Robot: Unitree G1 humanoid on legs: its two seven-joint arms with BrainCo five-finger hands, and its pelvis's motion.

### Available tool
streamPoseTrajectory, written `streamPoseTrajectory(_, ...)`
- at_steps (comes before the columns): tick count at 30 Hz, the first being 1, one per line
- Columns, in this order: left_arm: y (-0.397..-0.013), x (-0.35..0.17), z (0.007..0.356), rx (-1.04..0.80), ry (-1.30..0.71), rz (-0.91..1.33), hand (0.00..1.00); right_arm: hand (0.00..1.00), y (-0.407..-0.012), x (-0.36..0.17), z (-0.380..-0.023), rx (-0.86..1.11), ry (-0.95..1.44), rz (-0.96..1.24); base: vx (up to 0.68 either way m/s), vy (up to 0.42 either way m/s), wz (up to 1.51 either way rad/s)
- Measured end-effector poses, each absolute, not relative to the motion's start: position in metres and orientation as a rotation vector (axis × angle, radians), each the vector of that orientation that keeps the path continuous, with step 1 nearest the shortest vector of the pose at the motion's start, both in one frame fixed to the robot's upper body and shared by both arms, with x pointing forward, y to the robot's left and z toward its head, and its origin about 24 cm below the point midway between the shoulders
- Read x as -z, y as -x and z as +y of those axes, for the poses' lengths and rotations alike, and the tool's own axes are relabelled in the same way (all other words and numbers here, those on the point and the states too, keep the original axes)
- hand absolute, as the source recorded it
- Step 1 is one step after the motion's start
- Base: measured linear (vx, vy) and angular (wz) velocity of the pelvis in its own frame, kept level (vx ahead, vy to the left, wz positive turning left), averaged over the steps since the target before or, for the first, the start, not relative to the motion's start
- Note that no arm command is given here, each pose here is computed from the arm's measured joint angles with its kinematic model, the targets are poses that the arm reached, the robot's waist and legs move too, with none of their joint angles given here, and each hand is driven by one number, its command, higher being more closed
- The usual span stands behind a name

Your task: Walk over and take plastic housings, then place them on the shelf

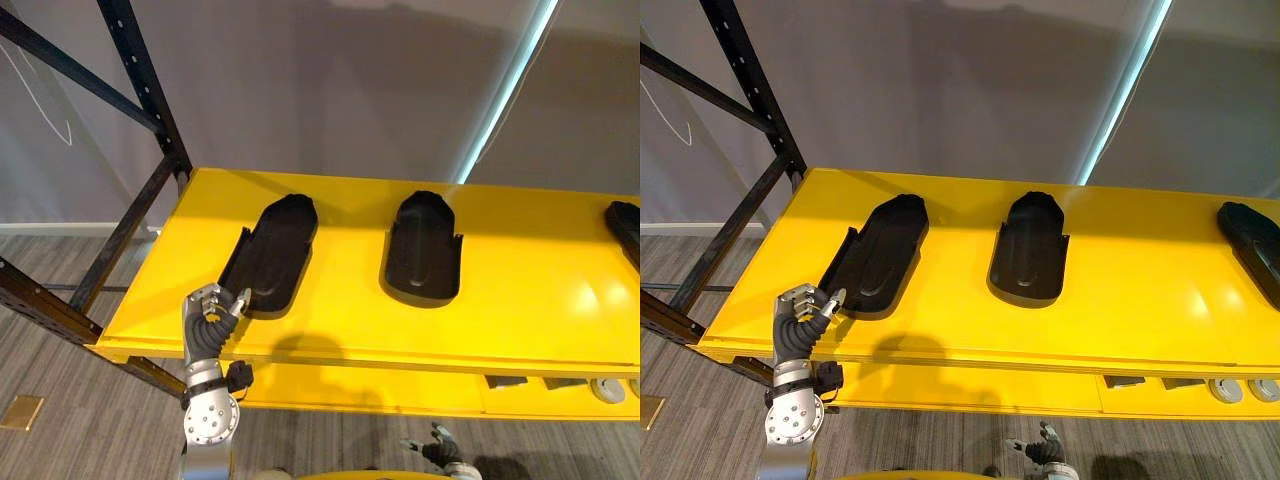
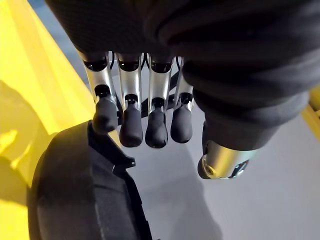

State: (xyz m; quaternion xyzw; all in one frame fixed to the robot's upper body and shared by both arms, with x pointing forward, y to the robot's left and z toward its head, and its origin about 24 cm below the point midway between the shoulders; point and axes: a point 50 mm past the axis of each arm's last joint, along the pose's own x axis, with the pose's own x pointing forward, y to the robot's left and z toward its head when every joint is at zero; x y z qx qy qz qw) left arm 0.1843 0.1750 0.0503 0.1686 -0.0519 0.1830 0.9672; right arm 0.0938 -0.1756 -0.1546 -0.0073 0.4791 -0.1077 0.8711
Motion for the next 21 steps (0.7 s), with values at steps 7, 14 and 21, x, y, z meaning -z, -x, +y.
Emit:
streamPoseTrajectory(7,-0.185,-0.028,0.158,-0.250,-0.371,-0.024,1.00,0.00,-0.094,0.153,-0.175,0.227,0.025,0.987,-0.01,-0.001,-0.12)
streamPoseTrajectory(14,-0.190,-0.013,0.145,-0.133,-0.436,0.014,1.00,0.00,-0.091,0.153,-0.179,0.228,0.041,0.997,-0.01,-0.009,-0.07)
streamPoseTrajectory(21,-0.202,-0.001,0.138,-0.072,-0.480,0.042,1.00,0.00,-0.094,0.153,-0.179,0.222,0.046,0.994,-0.06,-0.017,-0.01)
